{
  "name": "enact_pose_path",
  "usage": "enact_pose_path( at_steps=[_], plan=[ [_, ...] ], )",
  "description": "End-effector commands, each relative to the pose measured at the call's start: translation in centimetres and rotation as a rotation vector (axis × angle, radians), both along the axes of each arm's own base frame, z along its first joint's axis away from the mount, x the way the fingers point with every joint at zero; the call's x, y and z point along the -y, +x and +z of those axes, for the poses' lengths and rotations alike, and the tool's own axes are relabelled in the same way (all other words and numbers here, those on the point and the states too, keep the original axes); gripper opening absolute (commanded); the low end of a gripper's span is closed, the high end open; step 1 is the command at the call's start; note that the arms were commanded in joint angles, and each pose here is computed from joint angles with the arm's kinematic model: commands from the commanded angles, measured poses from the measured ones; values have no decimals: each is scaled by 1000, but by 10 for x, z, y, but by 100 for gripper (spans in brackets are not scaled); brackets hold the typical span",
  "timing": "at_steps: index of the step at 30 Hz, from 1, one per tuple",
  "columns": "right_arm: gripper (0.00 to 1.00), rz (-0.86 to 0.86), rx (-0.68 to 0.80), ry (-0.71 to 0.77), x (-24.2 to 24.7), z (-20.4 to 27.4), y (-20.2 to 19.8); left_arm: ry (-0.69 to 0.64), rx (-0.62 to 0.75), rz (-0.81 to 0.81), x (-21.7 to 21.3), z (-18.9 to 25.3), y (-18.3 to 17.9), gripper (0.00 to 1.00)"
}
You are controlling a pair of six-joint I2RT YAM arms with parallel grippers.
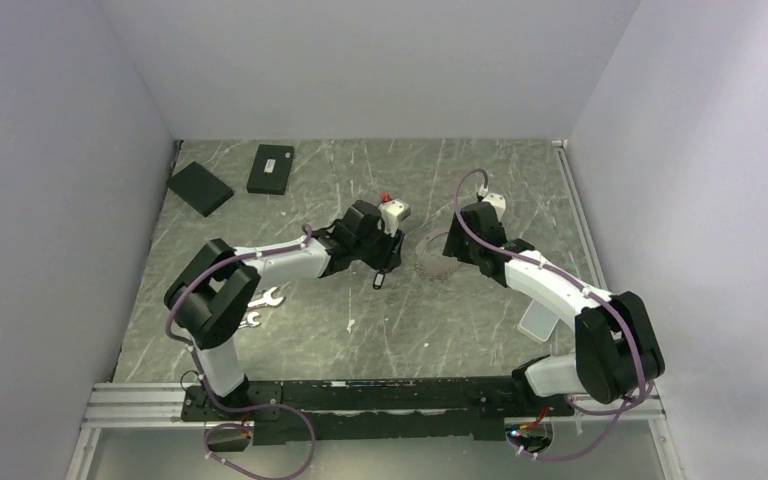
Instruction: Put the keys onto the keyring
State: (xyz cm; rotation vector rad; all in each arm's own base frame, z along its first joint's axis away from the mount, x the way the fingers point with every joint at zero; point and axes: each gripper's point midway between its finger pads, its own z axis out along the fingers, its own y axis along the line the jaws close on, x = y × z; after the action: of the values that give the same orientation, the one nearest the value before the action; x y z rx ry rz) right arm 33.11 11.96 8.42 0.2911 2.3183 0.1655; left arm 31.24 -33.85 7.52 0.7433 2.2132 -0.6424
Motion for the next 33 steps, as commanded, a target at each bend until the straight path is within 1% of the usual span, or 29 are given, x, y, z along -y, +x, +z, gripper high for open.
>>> enact_pose_path(
  at_steps=[1, 7, 13, 17, 20, 22, 23, 25, 27, 28, 33],
  plan=[
    [63, 73, 76, 71, -13, 15, 5, -152, 111, -162, 41, 27, 8, 40],
    [63, 141, 94, 97, -23, 17, 2, -161, 144, -232, 55, 5, 11, 34],
    [63, 142, 103, 87, -21, 18, 0, -162, 173, -295, 69, -8, 6, 33],
    [63, 143, 110, 87, -20, 18, -1, -133, 184, -283, 66, -16, 7, 32],
    [64, 155, 112, 88, -24, 17, -1, -143, 191, -277, 67, -21, 8, 30],
    [64, 159, 111, 87, -25, 17, -1, -152, 202, -286, 68, -24, 6, 26],
    [64, 162, 112, 87, -26, 17, -1, -156, 215, -286, 67, -25, 7, 25],
    [64, 166, 109, 86, -26, 17, -1, -160, 253, -275, 66, -25, 11, 24],
    [64, 171, 107, 88, -27, 17, -2, -150, 260, -262, 63, -30, 12, 24],
    [64, 174, 108, 91, -28, 17, -1, -131, 276, -273, 61, -33, 13, 24],
    [64, 187, 108, 97, -30, 16, -2, -113, 279, -283, 60, -43, 13, 24]
  ],
)
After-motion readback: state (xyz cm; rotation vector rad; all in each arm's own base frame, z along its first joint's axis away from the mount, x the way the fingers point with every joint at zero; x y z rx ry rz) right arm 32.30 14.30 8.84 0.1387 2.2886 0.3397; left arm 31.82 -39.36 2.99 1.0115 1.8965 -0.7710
